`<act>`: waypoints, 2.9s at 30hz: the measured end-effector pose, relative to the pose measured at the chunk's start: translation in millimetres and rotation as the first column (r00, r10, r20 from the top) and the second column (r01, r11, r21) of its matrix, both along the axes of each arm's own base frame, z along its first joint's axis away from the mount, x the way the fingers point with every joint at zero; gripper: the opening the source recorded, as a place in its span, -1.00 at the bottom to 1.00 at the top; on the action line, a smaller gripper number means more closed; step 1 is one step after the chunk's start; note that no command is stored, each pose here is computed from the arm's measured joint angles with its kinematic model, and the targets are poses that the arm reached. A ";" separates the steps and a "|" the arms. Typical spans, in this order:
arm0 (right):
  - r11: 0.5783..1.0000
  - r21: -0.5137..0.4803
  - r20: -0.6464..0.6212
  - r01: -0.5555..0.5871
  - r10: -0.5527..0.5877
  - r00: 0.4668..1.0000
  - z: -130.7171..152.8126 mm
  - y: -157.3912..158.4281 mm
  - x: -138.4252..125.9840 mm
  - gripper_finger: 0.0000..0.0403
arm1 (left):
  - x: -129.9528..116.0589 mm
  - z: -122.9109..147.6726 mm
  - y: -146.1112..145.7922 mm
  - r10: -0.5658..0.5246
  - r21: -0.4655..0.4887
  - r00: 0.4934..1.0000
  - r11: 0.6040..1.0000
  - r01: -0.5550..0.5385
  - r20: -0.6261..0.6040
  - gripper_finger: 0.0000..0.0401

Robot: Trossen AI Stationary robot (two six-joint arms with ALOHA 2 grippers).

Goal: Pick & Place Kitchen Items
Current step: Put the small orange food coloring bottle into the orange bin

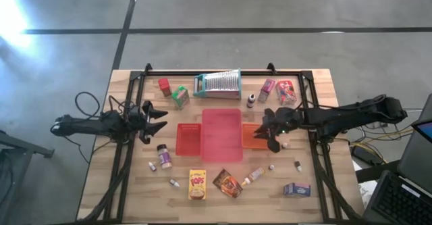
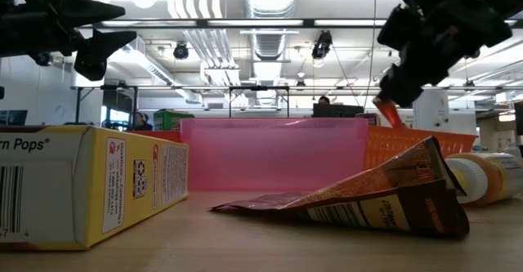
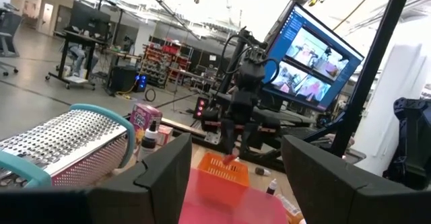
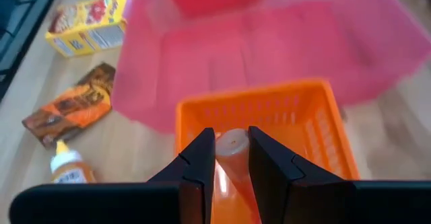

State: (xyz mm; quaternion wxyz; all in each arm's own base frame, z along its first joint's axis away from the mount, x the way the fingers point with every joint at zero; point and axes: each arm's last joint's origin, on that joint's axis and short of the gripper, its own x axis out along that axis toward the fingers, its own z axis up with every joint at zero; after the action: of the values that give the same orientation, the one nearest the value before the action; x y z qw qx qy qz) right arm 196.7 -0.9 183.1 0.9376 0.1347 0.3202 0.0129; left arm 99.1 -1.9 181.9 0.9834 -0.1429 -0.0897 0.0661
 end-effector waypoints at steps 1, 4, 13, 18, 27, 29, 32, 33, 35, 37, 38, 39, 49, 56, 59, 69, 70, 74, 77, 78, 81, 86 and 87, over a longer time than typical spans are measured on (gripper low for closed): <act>1.000 0.009 -0.015 0.007 -0.007 1.000 -0.6 0.1 -2.6 -0.67 | 0.0 0.0 0.0 0.000 0.000 1.000 1.000 0.000 0.000 0.18; 0.999 0.040 -0.060 0.032 -0.029 0.998 -1.2 0.2 -9.9 -0.67 | 0.0 -0.1 0.0 0.000 0.000 1.000 1.000 0.000 0.000 0.18; 0.995 0.071 -0.193 0.069 -0.054 0.980 -4.6 1.3 -20.8 -0.67 | 0.0 -0.2 0.0 0.000 0.000 1.000 1.000 0.000 -0.002 0.18; 0.996 0.066 -0.174 0.058 -0.046 0.984 0.2 1.6 -19.1 -0.67 | 0.0 -0.1 0.0 0.000 0.000 1.000 1.000 0.000 -0.002 0.18; 1.000 -0.015 -0.017 -0.019 0.019 1.000 28.5 1.2 -3.2 -0.68 | 0.0 0.1 0.0 0.000 0.000 1.000 1.000 0.000 0.001 0.18; 0.999 -0.039 0.047 -0.033 0.035 0.998 36.0 1.2 1.4 -0.68 | -0.1 0.7 0.0 0.000 -0.001 1.000 1.000 0.000 0.007 0.18; 0.994 -0.094 0.227 -0.054 0.074 0.971 52.5 1.3 10.1 -0.67 | -0.9 5.3 0.1 0.000 -0.005 0.998 1.000 0.000 0.057 0.18; 0.991 -0.113 0.295 -0.067 0.098 0.950 58.8 1.6 12.6 -0.67 | -1.5 8.1 0.1 0.000 -0.003 0.996 1.000 0.000 0.084 0.18; 0.984 -0.148 0.417 -0.097 0.151 0.896 70.9 2.7 16.0 -0.67 | -2.6 12.7 -0.3 -0.014 0.024 0.991 1.000 0.011 0.131 0.18; 0.978 -0.176 0.507 -0.110 0.186 0.842 80.6 3.4 17.6 -0.68 | -2.9 15.3 -1.0 -0.036 0.053 0.987 0.998 0.028 0.154 0.18; 0.976 -0.186 0.538 -0.110 0.195 0.820 84.3 3.6 17.9 -0.68 | -2.5 15.6 -1.3 -0.043 0.063 0.987 0.997 0.033 0.154 0.18; 0.975 -0.194 0.562 -0.112 0.204 0.802 87.7 3.8 18.2 -0.68 | -1.8 15.2 -1.5 -0.044 0.072 0.988 0.997 0.034 0.147 0.18; 0.925 -0.361 0.592 -0.118 0.324 0.738 120.8 7.9 40.9 -0.68 | 11.3 29.6 -2.8 -0.079 -0.111 0.984 0.989 0.097 0.159 0.18; 0.809 -0.553 0.423 -0.200 0.480 0.769 133.1 17.6 86.8 -0.67 | 29.3 56.1 -4.8 -0.136 -0.492 0.972 0.843 0.216 0.193 0.18; 0.745 -0.619 0.343 -0.247 0.540 0.769 137.9 21.9 104.2 -0.68 | 36.6 65.1 -6.0 -0.160 -0.595 0.965 0.762 0.256 0.209 0.18; 0.510 -0.788 0.108 -0.345 0.666 0.738 160.0 40.1 155.7 -0.66 | 61.9 69.1 -11.5 -0.265 -0.810 0.951 0.516 0.279 0.159 0.18; 0.487 -0.802 0.093 -0.347 0.674 0.733 160.9 43.2 160.6 -0.67 | 63.7 69.4 -11.6 -0.265 -0.820 0.951 0.502 0.275 0.157 0.18; 0.377 -0.862 0.006 -0.338 0.676 0.737 157.5 55.8 174.8 -0.68 | 70.8 68.4 -12.3 -0.265 -0.851 0.956 0.466 0.244 0.130 0.18; 0.295 -0.897 -0.060 -0.330 0.657 0.751 151.8 66.1 183.3 -0.66 | 74.7 78.0 -12.8 -0.267 -0.847 0.950 0.457 0.272 0.161 0.18; 0.271 -0.906 -0.077 -0.326 0.650 0.756 150.1 69.4 185.2 -0.65 | 76.4 78.9 -13.0 -0.269 -0.849 0.951 0.456 0.265 0.152 0.18; 0.193 -0.931 -0.127 -0.311 0.627 0.769 143.6 79.6 190.5 -0.65 | 80.2 85.1 -13.5 -0.276 -0.846 0.949 0.458 0.272 0.155 0.18; 0.061 -0.961 -0.189 -0.269 0.569 0.801 136.7 92.1 196.5 -0.68 | 87.8 85.6 -14.3 -0.285 -0.856 0.949 0.448 0.258 0.137 0.18; 0.048 -0.963 -0.193 -0.266 0.565 0.802 136.1 93.4 196.9 -0.68 | 89.2 85.0 -14.4 -0.287 -0.857 0.949 0.447 0.254 0.132 0.18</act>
State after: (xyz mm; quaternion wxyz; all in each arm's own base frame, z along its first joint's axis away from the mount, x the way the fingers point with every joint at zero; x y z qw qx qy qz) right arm 393.6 92.6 319.2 0.7883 -0.5849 0.1641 0.0977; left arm 188.4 -16.2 266.9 0.7768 -0.6274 -0.0042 -0.0531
